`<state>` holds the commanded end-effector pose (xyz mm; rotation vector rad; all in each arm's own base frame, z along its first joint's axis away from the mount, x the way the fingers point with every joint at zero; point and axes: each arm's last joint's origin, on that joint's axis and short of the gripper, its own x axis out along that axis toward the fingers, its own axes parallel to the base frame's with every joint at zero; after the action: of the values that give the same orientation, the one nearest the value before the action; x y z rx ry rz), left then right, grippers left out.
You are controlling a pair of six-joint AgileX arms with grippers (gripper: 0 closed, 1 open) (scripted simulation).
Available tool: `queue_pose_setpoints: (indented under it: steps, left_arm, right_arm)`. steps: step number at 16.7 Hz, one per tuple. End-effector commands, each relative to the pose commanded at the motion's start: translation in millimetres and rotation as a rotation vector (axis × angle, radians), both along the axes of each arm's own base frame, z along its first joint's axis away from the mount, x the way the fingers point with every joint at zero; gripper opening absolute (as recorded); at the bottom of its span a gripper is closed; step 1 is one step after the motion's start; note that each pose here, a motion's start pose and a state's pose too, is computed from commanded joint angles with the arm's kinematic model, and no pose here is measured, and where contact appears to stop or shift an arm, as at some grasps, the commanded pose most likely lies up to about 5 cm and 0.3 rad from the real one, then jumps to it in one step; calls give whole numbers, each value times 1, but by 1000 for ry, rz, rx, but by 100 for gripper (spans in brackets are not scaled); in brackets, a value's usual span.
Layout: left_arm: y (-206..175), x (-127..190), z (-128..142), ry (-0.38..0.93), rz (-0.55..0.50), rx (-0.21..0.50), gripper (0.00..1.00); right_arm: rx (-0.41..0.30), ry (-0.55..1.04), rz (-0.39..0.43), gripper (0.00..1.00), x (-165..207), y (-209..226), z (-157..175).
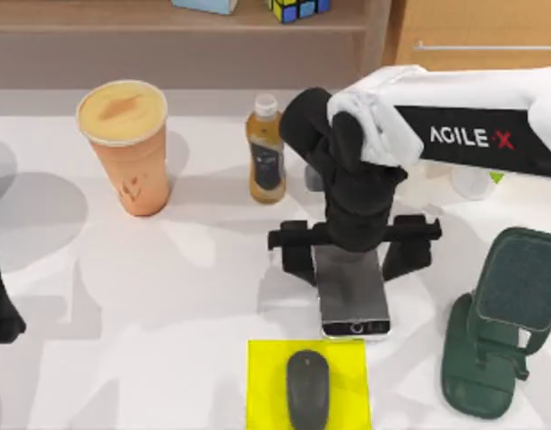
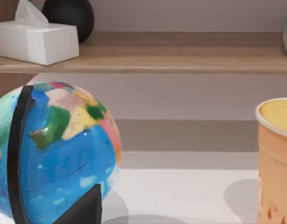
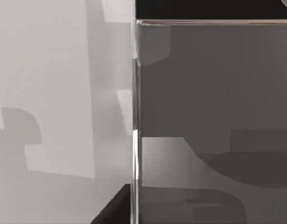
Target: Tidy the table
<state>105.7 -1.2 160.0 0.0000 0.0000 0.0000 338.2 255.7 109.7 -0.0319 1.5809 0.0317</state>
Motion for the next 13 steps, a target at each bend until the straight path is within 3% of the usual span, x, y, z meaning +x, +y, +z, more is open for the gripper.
queue_pose_setpoints:
  steps: [8,13]
  left_arm:
    - [0,0,0,0,0,0,100]
    - [0,0,0,0,0,0,100]
  right_arm:
    - [0,0,0,0,0,0,0]
    - [-2,-5,2,0,0,0,19]
